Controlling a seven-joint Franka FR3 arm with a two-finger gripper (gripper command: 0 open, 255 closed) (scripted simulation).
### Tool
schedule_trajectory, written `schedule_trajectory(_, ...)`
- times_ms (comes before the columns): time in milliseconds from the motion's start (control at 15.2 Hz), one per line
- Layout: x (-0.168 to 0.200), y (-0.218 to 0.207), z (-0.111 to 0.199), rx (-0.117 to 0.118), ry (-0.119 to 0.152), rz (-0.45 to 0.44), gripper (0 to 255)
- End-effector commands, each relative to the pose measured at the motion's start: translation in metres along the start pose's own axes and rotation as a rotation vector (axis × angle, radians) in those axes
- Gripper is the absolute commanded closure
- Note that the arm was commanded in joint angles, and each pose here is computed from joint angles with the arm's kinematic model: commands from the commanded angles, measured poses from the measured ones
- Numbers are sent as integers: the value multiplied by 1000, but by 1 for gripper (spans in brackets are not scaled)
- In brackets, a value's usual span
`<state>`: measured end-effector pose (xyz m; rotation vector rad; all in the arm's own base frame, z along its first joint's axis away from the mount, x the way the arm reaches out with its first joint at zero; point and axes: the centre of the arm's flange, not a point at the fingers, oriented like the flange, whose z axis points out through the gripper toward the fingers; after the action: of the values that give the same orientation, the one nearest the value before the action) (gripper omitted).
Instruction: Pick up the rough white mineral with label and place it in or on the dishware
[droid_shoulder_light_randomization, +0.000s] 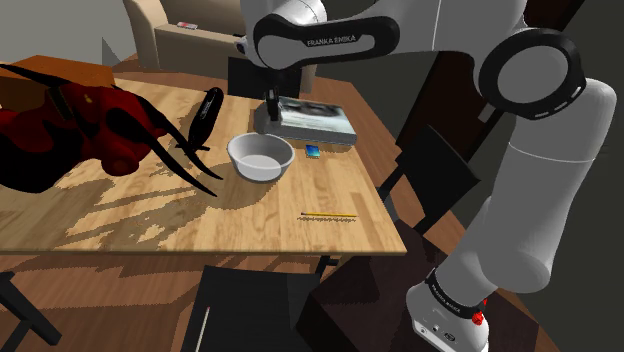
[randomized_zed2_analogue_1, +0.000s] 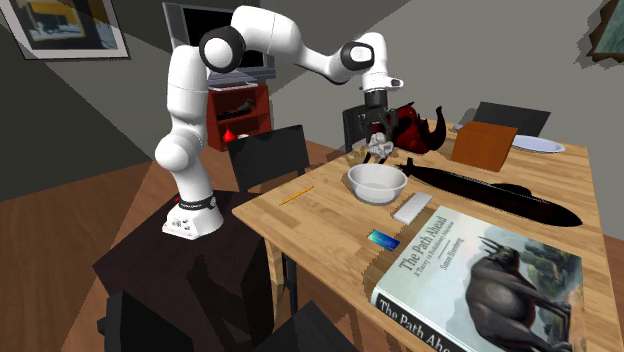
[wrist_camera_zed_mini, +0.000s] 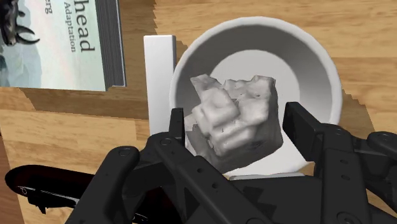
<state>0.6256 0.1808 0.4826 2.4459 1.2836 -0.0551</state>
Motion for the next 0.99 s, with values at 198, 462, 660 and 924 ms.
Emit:
schedule_trajectory(198,6,-6,23,-1,1,0,255)
schedule_trajectory(462,10,-13,43,-1,1,0,255)
schedule_trajectory(660,14,-18,57,-1,1,0,255)
schedule_trajectory(924,19,-25,79,-1,1,0,255)
